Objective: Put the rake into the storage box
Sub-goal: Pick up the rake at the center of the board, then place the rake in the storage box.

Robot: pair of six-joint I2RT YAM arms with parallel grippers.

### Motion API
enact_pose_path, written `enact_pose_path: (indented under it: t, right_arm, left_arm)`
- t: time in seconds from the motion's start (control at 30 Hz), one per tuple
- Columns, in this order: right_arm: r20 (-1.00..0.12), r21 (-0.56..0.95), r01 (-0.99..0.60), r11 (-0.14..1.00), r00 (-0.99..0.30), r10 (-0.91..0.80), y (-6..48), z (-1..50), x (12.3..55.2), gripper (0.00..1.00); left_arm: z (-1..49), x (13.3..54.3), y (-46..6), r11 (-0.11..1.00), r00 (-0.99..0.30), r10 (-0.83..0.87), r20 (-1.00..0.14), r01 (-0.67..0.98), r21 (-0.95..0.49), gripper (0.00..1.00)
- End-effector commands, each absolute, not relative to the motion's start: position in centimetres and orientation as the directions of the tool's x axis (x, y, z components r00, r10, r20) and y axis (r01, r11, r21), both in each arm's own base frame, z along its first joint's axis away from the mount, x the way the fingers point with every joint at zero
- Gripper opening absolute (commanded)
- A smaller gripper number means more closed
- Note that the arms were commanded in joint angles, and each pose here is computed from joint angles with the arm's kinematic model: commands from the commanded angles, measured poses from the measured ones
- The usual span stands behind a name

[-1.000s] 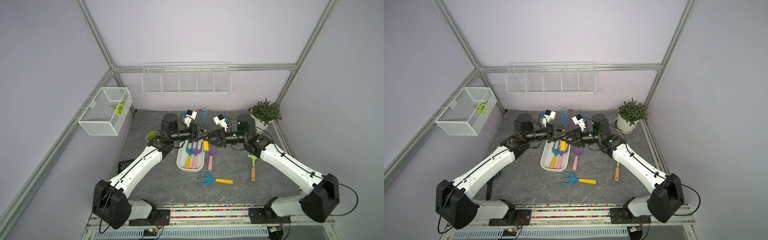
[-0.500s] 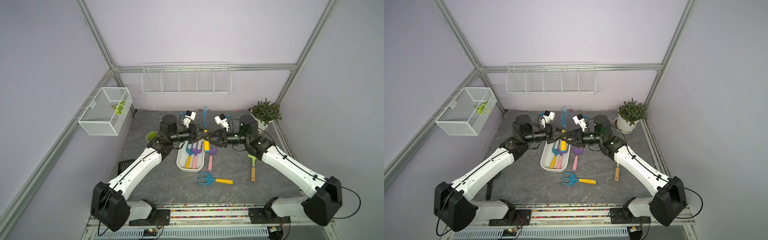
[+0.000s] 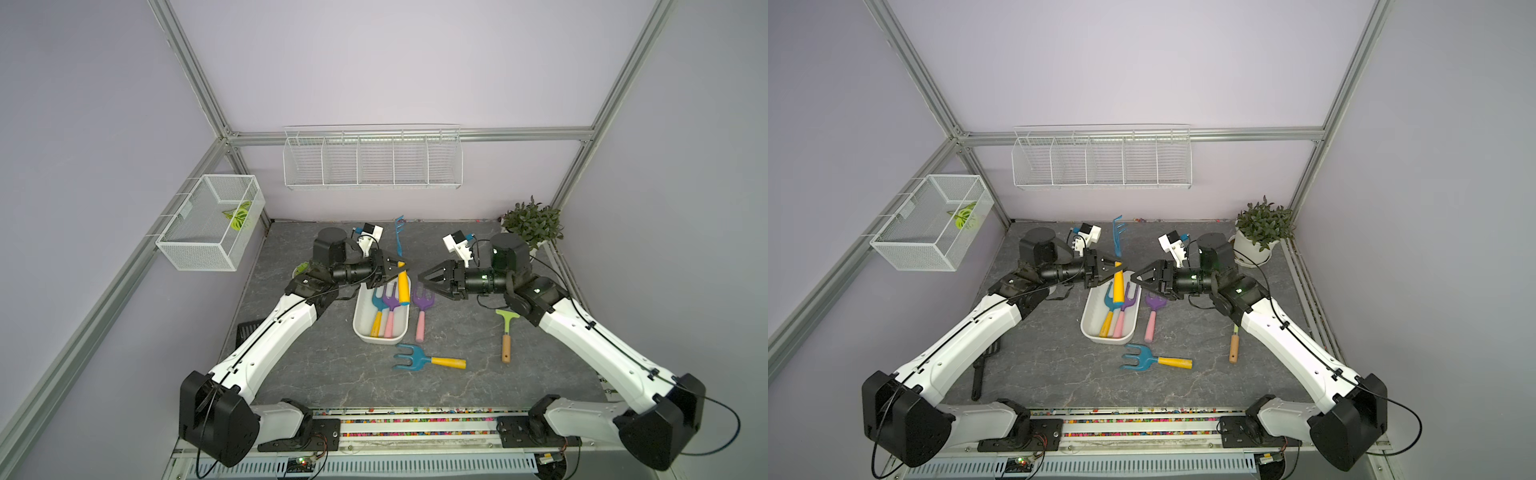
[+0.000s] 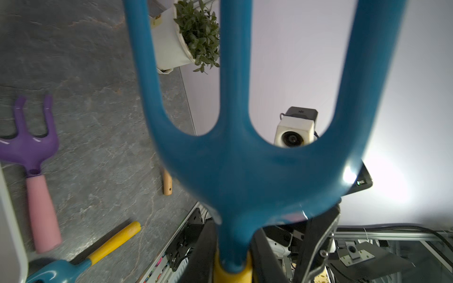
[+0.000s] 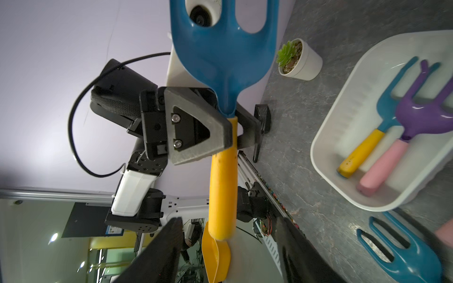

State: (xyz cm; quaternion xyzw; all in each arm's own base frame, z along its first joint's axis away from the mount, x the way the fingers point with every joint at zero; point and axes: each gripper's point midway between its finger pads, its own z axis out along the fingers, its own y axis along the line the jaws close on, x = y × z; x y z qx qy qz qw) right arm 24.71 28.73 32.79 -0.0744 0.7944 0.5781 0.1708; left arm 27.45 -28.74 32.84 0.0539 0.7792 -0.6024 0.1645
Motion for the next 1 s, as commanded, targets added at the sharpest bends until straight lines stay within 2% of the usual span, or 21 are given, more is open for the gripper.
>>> enact_pose_path:
  t: [0.0, 0.13, 0.37, 0.57, 0.7, 0.8, 0.97]
  right_arm:
    - [-0.389, 0.854, -0.310, 0.417, -0.914, 0.117, 26.3, 32.1, 25.1, 0.66]
    - [-0.392, 0.821, -0.265, 0.505, -0.905, 0.162, 23.9, 30.7, 25.8, 0.66]
    - [-0.329, 0.808, -0.161, 0.566, -0.921, 0.208, 21.8, 27.9, 26.7, 0.65]
    - [-0.294, 0.792, -0.107, 0.601, -0.930, 0.222, 21.3, 25.7, 27.0, 0.64]
    - [-0.260, 0.713, -0.034, 0.700, -0.940, 0.219, 19.7, 22.8, 26.8, 0.62]
    - [-0.221, 0.644, 0.005, 0.765, -0.956, 0.193, 18.6, 20.7, 26.0, 0.61]
    - [-0.179, 0.636, 0.017, 0.771, -0.969, 0.168, 18.5, 19.1, 25.2, 0.60]
  left_arm:
    - [31.9, 26.8, -27.4, 0.385, -0.924, -0.063, -0.378, 0.327, -0.863, 0.00]
    - [28.6, 27.3, -26.1, 0.540, -0.929, -0.023, -0.370, 0.300, -0.786, 0.00]
    - [21.4, 29.4, -21.8, 0.835, -0.941, 0.024, -0.338, 0.205, -0.511, 0.00]
    - [16.8, 30.9, -20.4, 0.915, -0.960, 0.084, -0.268, 0.181, -0.361, 0.00]
    - [14.7, 32.0, -19.3, 0.953, -0.964, 0.088, -0.250, 0.155, -0.260, 0.00]
    - [13.7, 32.6, -19.2, 0.961, -0.965, 0.096, -0.242, 0.153, -0.229, 0.00]
    - [12.5, 33.2, -19.4, 0.964, -0.966, 0.115, -0.231, 0.165, -0.210, 0.00]
